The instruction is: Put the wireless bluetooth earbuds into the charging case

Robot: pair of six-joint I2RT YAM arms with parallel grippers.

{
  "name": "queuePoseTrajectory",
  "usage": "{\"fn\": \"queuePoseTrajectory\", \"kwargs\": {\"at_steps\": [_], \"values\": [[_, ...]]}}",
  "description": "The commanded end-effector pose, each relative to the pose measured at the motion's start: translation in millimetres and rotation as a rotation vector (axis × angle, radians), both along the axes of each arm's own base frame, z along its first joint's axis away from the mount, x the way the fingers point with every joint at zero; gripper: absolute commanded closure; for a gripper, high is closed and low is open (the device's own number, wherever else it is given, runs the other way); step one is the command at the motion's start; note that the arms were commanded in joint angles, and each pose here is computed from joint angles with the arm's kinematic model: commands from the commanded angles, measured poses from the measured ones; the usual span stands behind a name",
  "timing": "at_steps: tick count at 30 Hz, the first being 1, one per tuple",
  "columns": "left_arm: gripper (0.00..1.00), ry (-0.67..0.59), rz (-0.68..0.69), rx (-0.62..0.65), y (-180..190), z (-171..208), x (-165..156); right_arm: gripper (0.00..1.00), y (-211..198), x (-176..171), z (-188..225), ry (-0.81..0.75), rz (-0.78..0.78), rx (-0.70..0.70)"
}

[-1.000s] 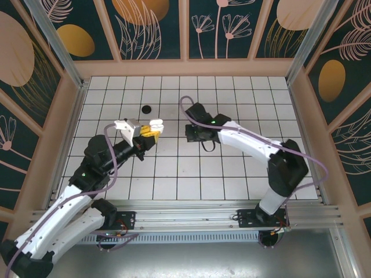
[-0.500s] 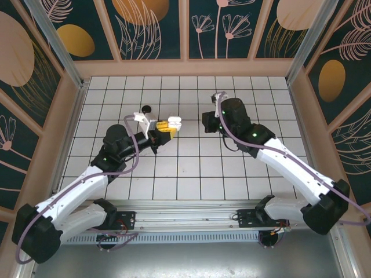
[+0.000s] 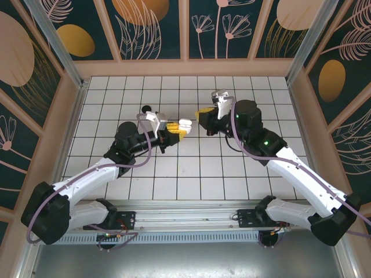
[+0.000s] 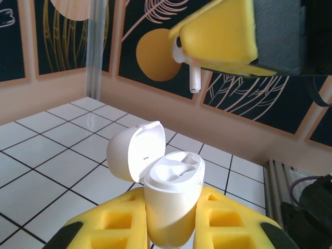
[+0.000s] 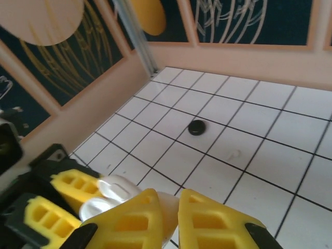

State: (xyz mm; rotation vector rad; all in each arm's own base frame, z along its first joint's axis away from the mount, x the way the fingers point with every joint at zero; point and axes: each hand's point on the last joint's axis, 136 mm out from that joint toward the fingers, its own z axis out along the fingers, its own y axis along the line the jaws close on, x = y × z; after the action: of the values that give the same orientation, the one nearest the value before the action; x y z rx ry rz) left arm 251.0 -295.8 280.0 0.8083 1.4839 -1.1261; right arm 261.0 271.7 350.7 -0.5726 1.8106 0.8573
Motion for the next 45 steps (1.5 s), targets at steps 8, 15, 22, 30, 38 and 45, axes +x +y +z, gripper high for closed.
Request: {"fn": "queuePoseTrajectory", "kwargs": {"at_steps": [8, 15, 22, 30, 38, 45], "values": [[1.00, -0.096, -0.080, -0.056, -8.0, 30.3, -14.6, 0.88, 34.5, -35.2, 29.3, -0.181, 0.227, 0.010], [1.00, -0.111, -0.109, -0.093, -4.8, 41.9, -25.7, 0.88, 45.9, -37.2, 20.8, -0.185, 0.259, -0.016], [1.00, -0.120, -0.121, -0.117, -1.7, 50.9, -31.6, 0.89, 47.1, -35.6, 14.9, -0.181, 0.258, -0.033], [1.00, -0.120, -0.117, -0.120, -0.9, 51.9, -31.8, 0.89, 49.0, -41.3, 13.6, -0.175, 0.280, -0.036], [1.00, -0.123, -0.114, -0.122, -1.8, 52.8, -30.2, 0.89, 46.7, -44.3, 11.6, -0.165, 0.285, -0.072], [1.00, -0.125, -0.119, -0.124, -3.0, 53.2, -29.9, 0.89, 41.0, -44.3, 16.7, -0.175, 0.270, -0.096]]}}
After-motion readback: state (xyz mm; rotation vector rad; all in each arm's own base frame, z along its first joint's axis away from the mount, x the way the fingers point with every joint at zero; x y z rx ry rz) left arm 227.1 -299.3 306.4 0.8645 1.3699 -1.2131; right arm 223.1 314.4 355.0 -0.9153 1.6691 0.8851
